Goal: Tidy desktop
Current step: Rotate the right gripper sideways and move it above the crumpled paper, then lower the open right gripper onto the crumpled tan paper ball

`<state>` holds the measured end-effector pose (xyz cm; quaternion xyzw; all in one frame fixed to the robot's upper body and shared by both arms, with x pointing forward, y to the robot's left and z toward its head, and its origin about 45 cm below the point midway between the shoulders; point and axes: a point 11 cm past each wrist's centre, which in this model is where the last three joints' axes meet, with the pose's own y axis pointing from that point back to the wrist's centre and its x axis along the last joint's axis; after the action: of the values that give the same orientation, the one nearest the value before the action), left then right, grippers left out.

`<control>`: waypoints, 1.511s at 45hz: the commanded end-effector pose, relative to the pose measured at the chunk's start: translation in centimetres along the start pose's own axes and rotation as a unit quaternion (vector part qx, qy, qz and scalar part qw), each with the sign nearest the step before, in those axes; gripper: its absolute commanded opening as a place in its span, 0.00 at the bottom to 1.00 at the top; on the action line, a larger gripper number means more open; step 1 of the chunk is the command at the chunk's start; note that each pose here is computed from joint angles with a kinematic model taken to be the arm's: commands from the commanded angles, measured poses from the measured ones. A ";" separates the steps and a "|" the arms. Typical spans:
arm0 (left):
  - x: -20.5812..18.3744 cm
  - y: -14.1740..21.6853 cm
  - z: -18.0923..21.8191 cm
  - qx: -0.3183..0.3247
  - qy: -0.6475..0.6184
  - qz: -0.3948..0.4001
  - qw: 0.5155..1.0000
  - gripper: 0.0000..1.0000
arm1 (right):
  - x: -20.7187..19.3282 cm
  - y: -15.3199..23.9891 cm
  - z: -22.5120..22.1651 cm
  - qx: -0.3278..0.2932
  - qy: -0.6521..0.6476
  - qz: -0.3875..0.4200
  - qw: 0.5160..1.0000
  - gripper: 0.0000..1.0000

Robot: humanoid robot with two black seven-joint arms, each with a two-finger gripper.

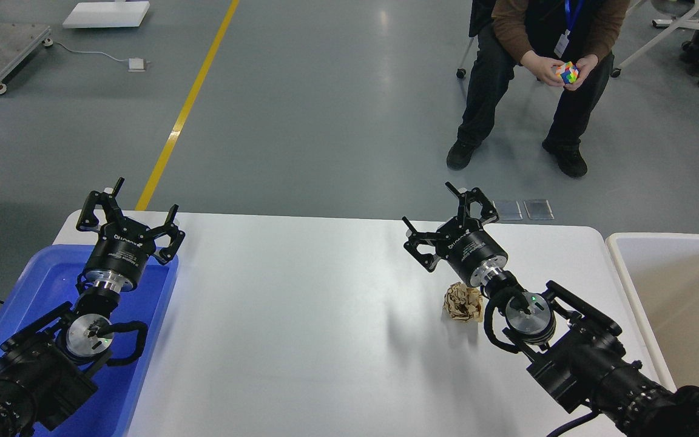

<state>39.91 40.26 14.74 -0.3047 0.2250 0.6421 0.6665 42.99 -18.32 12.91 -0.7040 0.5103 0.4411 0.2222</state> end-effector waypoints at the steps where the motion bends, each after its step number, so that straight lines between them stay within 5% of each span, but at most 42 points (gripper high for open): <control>1: 0.0 0.0 0.0 0.000 0.000 0.000 1.000 1.00 | 0.1 0.0 0.0 -0.001 0.002 0.000 1.000 1.00; 17: 0.0 0.0 0.0 0.000 0.000 0.000 1.000 1.00 | -0.9 0.0 1.1 -0.035 0.069 -0.024 0.997 1.00; 32: 0.0 0.0 0.0 0.000 0.000 0.000 1.000 1.00 | -8.7 -1.2 1.2 -0.096 0.297 -0.159 0.937 1.00; 48: 0.0 0.0 0.0 0.000 0.000 0.000 1.000 1.00 | -10.1 -1.9 0.7 -0.178 0.588 -0.192 0.766 1.00; 55: 0.0 0.0 0.0 0.000 0.000 0.000 1.000 1.00 | -7.9 -1.8 1.1 -0.218 0.728 -0.180 0.625 1.00; 68: 0.0 0.0 0.0 0.000 0.000 0.000 1.000 1.00 | -3.4 -1.6 -1.1 -0.230 0.847 -0.140 0.458 1.00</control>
<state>39.92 40.26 14.74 -0.3046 0.2250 0.6421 0.6666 43.57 -13.54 17.48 -0.8893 0.2628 -0.1768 -0.3300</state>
